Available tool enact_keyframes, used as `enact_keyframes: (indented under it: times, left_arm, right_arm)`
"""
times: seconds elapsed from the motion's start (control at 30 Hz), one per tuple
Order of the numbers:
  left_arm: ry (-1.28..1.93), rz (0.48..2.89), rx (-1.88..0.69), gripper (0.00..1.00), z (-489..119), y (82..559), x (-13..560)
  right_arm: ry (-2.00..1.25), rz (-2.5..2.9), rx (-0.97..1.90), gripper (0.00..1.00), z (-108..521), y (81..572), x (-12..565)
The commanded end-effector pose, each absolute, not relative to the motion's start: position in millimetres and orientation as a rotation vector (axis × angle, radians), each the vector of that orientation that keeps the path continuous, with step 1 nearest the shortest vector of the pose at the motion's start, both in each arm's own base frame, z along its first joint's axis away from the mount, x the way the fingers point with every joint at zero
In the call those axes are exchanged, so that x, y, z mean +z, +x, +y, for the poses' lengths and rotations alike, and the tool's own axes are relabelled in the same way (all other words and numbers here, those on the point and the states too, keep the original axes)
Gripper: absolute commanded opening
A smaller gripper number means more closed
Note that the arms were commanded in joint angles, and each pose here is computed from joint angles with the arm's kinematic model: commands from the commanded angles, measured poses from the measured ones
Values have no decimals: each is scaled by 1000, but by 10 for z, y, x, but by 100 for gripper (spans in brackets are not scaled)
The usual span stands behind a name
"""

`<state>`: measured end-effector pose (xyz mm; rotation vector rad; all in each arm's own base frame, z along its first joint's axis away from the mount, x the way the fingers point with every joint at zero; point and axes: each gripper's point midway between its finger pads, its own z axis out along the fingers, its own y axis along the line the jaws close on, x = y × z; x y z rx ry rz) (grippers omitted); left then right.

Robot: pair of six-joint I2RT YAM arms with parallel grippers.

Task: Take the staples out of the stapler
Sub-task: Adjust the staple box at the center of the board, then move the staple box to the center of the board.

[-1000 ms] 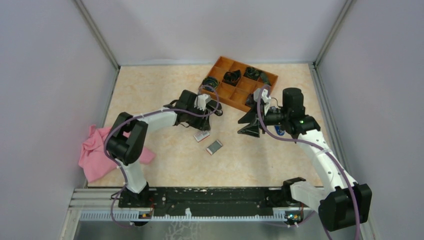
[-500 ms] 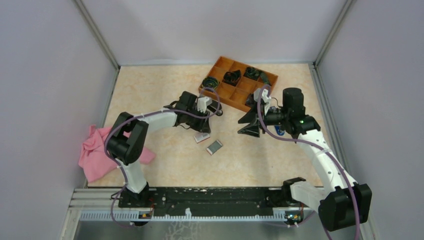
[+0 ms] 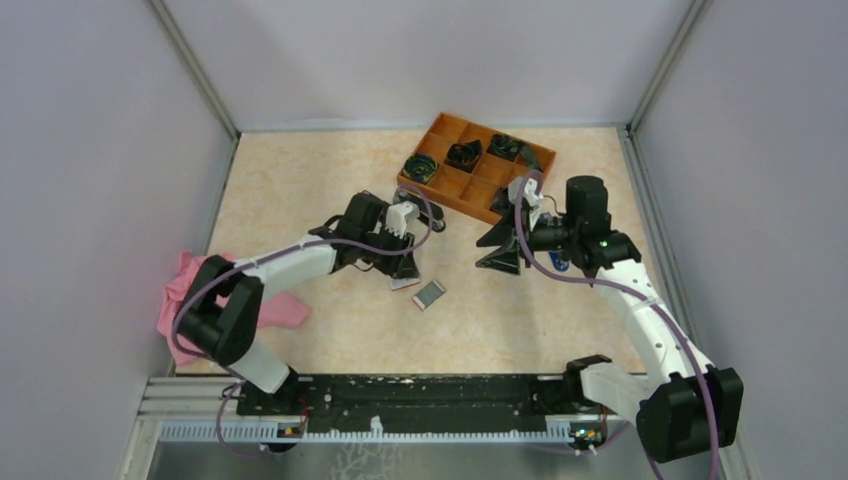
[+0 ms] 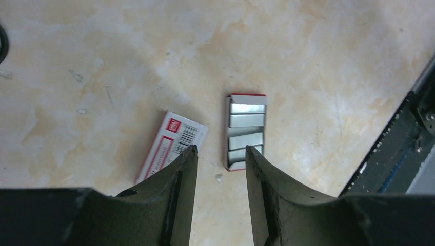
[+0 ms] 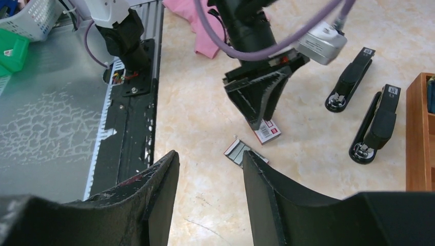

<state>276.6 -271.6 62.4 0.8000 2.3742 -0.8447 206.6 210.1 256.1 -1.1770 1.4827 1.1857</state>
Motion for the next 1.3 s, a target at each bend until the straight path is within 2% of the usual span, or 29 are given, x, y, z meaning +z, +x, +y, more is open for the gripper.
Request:
enact_keyframes:
  times: [0.0,0.1,0.2,0.27,0.33,0.43,0.5,0.6,0.93,1.1,1.27]
  left_arm:
    - [839,2134,-917,46,-2872,2609,1154]
    - [781,1976,-1038,48,-2849,2361,1430]
    - [652,1831,-1191,56,-2773,2071,1608]
    - [551,1756,-1277,58,-2702,1926,1665]
    - [449,1724,-1335,56,-2629,1845,1657]
    - [349,1812,-1330,50,-2563,1837,1478]
    - [288,1935,-1275,41,-2521,1883,1285]
    - [219,2104,-1189,33,-2471,1921,1019]
    - [169,2361,-959,15,-2598,1830,482]
    - [159,2390,-927,12,-2662,1891,369]
    - [174,2399,-955,12,-2799,1956,305]
  right_arm:
    - [-1240,1377,1164,50,2094,2009,2577]
    - [-1300,1317,1131,55,2083,1955,2489]
    - [-1382,1220,1102,60,2075,1859,2337]
    - [-1426,1159,1079,64,2073,1817,2266]
    - [-1457,1116,1060,67,2094,1814,2264]
    - [-1553,1046,965,73,2133,1873,2228]
    - [-1641,982,897,74,2174,1905,2179]
    - [-1735,959,862,74,2294,1974,2091]
    - [-1799,1078,970,72,2528,2155,1769]
    - [-1771,1156,925,72,2470,2161,1587]
    - [-1751,1122,893,73,2474,2158,1643]
